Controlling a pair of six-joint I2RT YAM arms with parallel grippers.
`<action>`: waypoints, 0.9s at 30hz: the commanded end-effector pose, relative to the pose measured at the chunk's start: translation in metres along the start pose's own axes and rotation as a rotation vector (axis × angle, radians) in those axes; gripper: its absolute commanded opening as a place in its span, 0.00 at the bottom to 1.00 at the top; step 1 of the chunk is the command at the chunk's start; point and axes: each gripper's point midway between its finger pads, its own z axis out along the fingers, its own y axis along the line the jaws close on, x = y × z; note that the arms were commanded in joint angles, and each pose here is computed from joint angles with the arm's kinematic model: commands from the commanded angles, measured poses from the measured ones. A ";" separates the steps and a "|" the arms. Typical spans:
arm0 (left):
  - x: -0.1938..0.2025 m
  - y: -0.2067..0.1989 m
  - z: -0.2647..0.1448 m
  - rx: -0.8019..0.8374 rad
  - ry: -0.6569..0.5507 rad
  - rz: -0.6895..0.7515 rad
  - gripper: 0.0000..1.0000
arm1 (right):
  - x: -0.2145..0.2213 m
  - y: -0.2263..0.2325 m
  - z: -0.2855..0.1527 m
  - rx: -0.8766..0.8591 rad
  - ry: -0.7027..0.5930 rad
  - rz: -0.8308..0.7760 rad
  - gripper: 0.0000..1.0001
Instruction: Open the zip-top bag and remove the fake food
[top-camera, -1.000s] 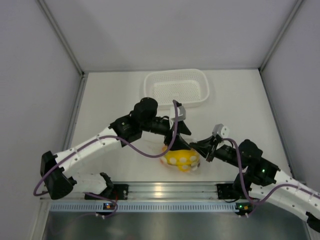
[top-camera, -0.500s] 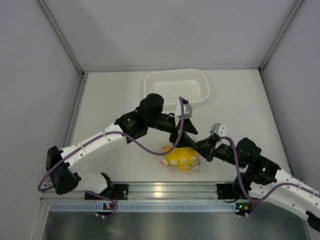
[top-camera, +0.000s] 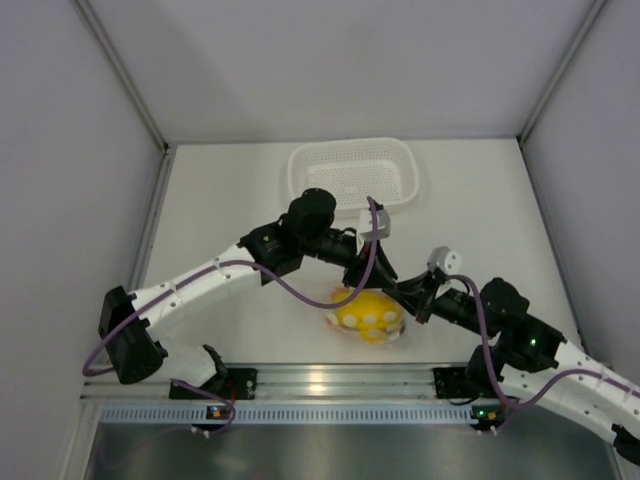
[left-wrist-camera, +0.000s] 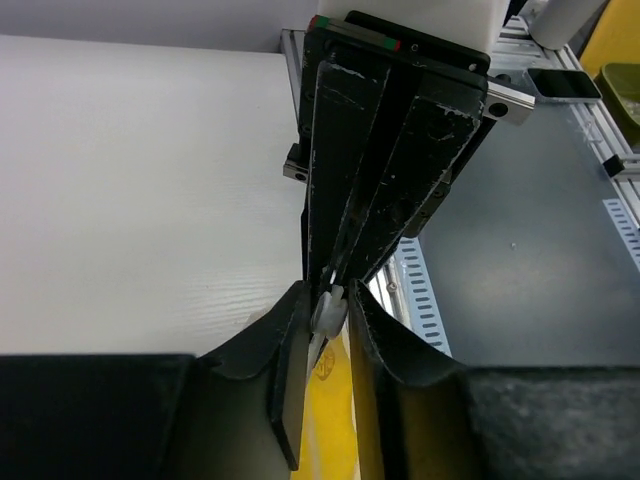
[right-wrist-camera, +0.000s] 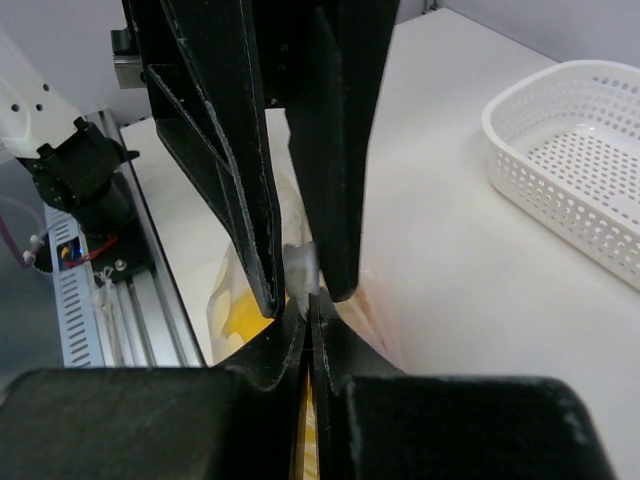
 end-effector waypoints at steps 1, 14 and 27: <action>-0.008 -0.001 0.001 0.011 -0.032 0.057 0.26 | -0.028 0.006 -0.002 -0.019 -0.086 -0.013 0.00; -0.005 0.005 -0.023 -0.042 -0.012 0.091 0.00 | -0.050 -0.016 -0.024 0.118 -0.196 0.035 0.00; 0.013 0.045 -0.098 -0.209 -0.032 0.053 0.00 | -0.077 -0.023 -0.060 0.184 -0.261 0.086 0.00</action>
